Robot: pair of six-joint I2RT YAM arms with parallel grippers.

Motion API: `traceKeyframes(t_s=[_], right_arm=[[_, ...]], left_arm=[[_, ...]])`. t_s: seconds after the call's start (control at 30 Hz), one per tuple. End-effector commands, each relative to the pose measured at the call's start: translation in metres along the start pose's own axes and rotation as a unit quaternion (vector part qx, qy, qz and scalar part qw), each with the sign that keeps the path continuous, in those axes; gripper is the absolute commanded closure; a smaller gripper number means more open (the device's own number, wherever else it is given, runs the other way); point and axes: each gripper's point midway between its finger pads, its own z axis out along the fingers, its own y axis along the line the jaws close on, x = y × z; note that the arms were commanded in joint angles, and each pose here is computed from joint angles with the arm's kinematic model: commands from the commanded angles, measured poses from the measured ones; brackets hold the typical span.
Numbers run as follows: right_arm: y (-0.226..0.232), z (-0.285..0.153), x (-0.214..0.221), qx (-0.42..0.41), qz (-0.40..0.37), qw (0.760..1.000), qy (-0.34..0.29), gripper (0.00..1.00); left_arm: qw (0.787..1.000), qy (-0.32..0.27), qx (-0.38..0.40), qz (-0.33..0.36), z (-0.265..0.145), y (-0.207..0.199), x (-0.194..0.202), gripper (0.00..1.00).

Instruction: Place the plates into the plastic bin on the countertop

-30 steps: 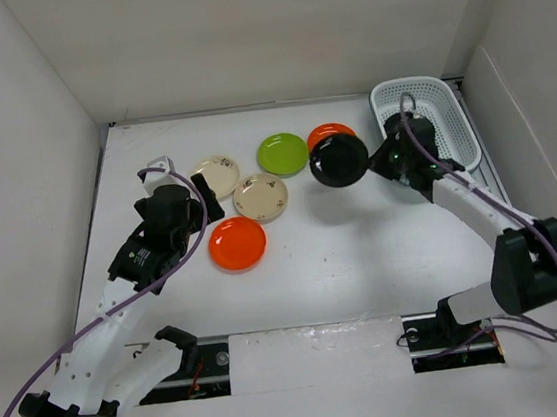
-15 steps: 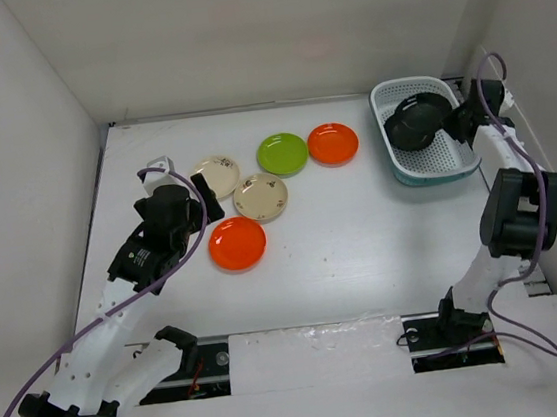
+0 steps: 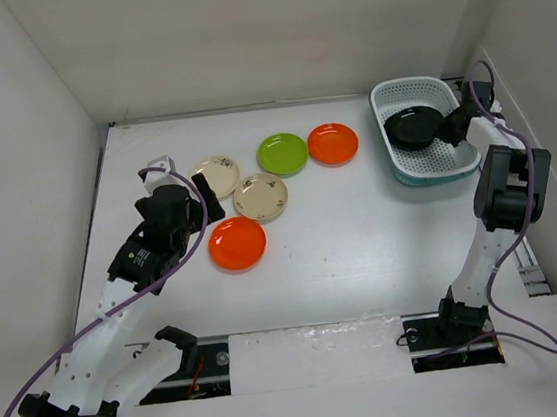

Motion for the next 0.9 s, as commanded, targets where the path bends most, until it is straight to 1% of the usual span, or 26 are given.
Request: traceKeyframes(t_s=[0.0,0.03,0.07,0.1,0.13,0.17,0.2,0.23,0.3,0.33,0.37,0.43,0.47,0.5,0.53,0.57,0.63,0.67,0.73,0.77,0.8,0.87], right_arm=[[0.022,-0.003,-0.027,-0.039,0.005,0.999,-0.027,1.0],[0.024,0.001,-0.027,-0.044,0.005,0.999,-0.025,1.0],[0.021,0.006,-0.021,-0.042,0.005,0.999,-0.017,0.98],[0.025,0.005,-0.023,-0.049,0.005,0.999,-0.017,0.79],[0.023,0.005,-0.022,-0.045,0.005,0.999,-0.013,0.63],[0.024,0.004,-0.021,-0.049,0.005,0.999,-0.01,0.5],[0.03,-0.001,-0.016,-0.053,0.0,0.999,-0.008,0.41],[0.029,-0.004,-0.015,-0.056,0.0,0.998,-0.011,0.28],[0.049,-0.032,-0.019,-0.082,-0.013,0.996,-0.031,0.05],[0.056,-0.042,-0.009,-0.092,-0.021,0.995,-0.029,0.0],[0.072,-0.074,-0.019,-0.112,-0.025,0.992,-0.056,0.0],[0.09,-0.104,-0.015,-0.135,-0.053,0.986,-0.087,0.0],[0.105,-0.117,0.011,-0.144,-0.082,0.983,-0.081,0.0],[0.119,-0.141,0.013,-0.16,-0.103,0.976,-0.1,0.0],[0.126,-0.15,0.026,-0.17,-0.12,0.973,-0.098,0.0],[0.135,-0.156,0.06,-0.188,-0.146,0.969,-0.071,0.0],[0.144,-0.168,0.095,-0.216,-0.177,0.959,-0.044,0.0],[0.155,-0.176,0.13,-0.244,-0.204,0.948,-0.012,0.0],[0.15,-0.167,0.176,-0.251,-0.228,0.94,0.031,0.0],[0.15,-0.165,0.195,-0.259,-0.238,0.934,0.052,0.02],[0.15,-0.168,0.229,-0.278,-0.255,0.921,0.091,0.06],[0.15,-0.154,0.265,-0.293,-0.263,0.91,0.132,0.11]], left_arm=[[1.0,-0.019,0.01,-0.004,-0.003,-0.003,-0.009,0.0],[1.0,-0.019,0.01,-0.004,-0.003,-0.003,-0.009,0.0],[1.0,-0.017,0.014,-0.004,-0.003,-0.004,-0.008,0.0],[1.0,-0.017,0.014,-0.004,-0.003,-0.004,-0.008,0.0],[1.0,-0.017,0.014,-0.004,-0.003,-0.004,-0.008,0.0],[1.0,-0.013,0.012,-0.002,-0.001,-0.004,-0.007,0.0],[1.0,-0.013,0.012,-0.002,-0.001,-0.004,-0.007,0.0],[1.0,-0.013,0.012,-0.002,-0.001,-0.004,-0.007,0.0],[1.0,-0.009,0.009,0.0,0.001,-0.004,-0.005,0.0],[1.0,-0.009,0.009,0.0,0.001,-0.004,-0.005,0.0],[1.0,-0.009,0.009,0.0,0.001,-0.004,-0.005,0.0],[1.0,-0.009,0.009,0.0,0.001,-0.004,-0.005,0.0],[1.0,-0.009,0.009,0.0,0.001,-0.004,-0.005,0.0],[1.0,-0.009,0.009,0.0,0.001,-0.004,-0.005,0.0],[1.0,-0.009,0.009,0.0,0.001,-0.004,-0.005,0.0],[1.0,-0.009,0.009,0.0,0.001,-0.004,-0.005,0.0],[1.0,-0.009,0.009,0.0,0.001,-0.004,-0.005,0.0],[1.0,-0.009,0.009,0.0,0.001,-0.004,-0.005,0.0],[1.0,-0.009,0.009,0.0,0.001,-0.004,-0.005,0.0],[1.0,-0.009,0.009,0.0,0.001,-0.004,-0.005,0.0],[1.0,-0.009,0.009,0.0,0.001,-0.004,-0.005,0.0],[1.0,-0.006,0.007,0.002,0.003,-0.004,-0.003,0.0]])
